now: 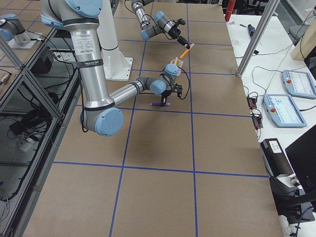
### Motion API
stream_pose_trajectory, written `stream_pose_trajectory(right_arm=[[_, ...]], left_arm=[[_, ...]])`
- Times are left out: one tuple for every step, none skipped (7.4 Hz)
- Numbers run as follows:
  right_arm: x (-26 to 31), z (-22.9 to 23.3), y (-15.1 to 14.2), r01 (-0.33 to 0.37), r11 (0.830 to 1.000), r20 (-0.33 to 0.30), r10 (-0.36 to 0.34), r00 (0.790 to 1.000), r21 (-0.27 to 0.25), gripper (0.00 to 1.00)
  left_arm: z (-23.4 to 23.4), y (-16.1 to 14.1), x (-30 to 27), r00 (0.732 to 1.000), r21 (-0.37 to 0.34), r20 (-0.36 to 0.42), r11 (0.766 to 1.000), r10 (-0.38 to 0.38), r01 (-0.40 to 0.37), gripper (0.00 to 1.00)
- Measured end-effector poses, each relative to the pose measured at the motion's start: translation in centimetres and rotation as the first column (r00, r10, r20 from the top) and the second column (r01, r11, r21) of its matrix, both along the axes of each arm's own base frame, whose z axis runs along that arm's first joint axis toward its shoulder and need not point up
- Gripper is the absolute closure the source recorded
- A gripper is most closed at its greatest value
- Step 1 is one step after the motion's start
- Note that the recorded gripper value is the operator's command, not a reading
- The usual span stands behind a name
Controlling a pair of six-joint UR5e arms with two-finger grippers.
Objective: Collect pens into pen holder
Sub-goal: 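Lower the right gripper onto the purple marker and close on it, then drop the orange marker into the cup while the right lifts the purple marker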
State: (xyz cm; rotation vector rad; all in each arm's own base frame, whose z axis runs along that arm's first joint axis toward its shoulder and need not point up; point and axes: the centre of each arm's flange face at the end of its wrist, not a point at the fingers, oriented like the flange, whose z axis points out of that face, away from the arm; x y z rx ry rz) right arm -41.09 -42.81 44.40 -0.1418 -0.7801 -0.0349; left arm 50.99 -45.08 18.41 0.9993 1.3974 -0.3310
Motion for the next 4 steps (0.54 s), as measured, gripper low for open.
stream_pose_trajectory(right_arm=[[0.03, 0.04, -0.02, -0.001, 1.000, -0.001, 0.001, 1.000, 0.001, 1.00], [0.13, -0.02, -0.07, -0.003, 1.000, -0.001, 0.003, 1.000, 0.002, 1.00], [0.37, -0.20, -0.22, -0.008, 1.000, 0.002, 0.008, 1.000, 0.004, 1.00], [0.97, -0.51, -0.66, -0.019, 1.000, 0.008, 0.019, 1.000, 0.007, 1.00]], left_arm=[[0.00, 0.00, 0.00, 1.000, 0.000, 0.000, 1.000, 0.000, 0.000, 1.00], [0.00, 0.00, 0.00, 1.000, 0.001, 0.001, 1.000, 0.000, 0.000, 1.00], [0.00, 0.00, 0.00, 1.000, 0.002, 0.002, 1.000, -0.001, 0.001, 1.00], [0.00, 0.00, 0.00, 1.000, 0.003, 0.003, 1.000, -0.001, 0.001, 1.00]])
